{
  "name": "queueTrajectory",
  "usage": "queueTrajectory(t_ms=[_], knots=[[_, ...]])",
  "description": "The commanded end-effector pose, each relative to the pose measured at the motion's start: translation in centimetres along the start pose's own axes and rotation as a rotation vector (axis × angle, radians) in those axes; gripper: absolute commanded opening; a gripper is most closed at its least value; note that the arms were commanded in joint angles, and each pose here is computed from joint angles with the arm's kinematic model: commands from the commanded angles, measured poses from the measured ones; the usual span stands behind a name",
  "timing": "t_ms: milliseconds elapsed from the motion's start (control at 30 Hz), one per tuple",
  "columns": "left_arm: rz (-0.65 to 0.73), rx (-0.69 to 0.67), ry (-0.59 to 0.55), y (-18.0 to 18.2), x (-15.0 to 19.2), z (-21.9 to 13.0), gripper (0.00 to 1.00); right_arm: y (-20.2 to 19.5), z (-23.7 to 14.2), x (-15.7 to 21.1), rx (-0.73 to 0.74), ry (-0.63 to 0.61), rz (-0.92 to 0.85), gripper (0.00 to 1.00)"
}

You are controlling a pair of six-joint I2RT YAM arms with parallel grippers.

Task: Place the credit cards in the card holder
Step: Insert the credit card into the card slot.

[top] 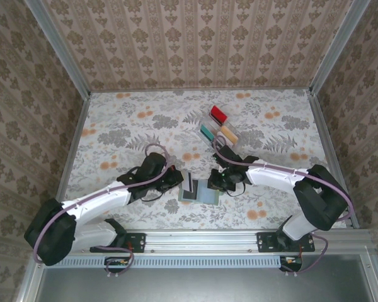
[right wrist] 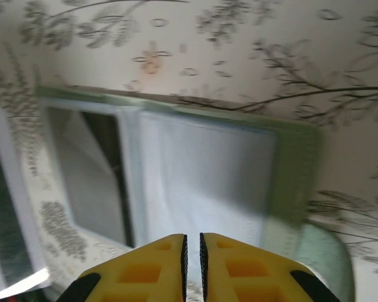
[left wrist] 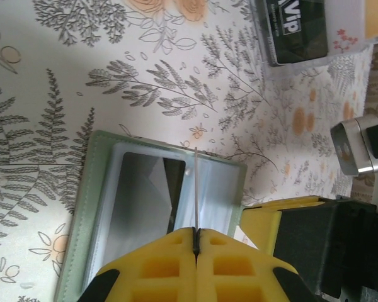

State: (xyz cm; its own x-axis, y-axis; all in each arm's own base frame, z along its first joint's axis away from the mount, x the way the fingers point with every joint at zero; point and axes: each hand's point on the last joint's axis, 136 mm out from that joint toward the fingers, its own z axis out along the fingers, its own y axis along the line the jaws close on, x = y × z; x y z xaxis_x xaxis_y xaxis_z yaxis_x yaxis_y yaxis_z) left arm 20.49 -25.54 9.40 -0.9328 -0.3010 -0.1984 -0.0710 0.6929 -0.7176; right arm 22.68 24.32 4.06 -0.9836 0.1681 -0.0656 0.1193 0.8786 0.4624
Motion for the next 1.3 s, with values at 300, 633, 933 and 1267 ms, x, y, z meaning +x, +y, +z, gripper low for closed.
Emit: queueTrajectory(t_ms=[300,633,933,1267], knots=[[0.09,0.009,0.002,-0.3,1.0,1.4,0.0,-4.6,1.2,0.8,0.181,-0.005,0.007,0.15],[0.149,0.026,0.06,-0.3,2.5,3.8,0.0,-6.0,2.1,0.9,0.236,0.002,0.003,0.14],[0.172,-0.06,0.066,2.0,3.6,5.0,0.0,-6.1,2.1,0.8,0.244,-0.001,-0.003,0.14],[0.243,-0.076,0.125,2.4,5.2,6.1,0.04,-6.3,2.8,0.9,0.25,0.014,-0.001,0.14]])
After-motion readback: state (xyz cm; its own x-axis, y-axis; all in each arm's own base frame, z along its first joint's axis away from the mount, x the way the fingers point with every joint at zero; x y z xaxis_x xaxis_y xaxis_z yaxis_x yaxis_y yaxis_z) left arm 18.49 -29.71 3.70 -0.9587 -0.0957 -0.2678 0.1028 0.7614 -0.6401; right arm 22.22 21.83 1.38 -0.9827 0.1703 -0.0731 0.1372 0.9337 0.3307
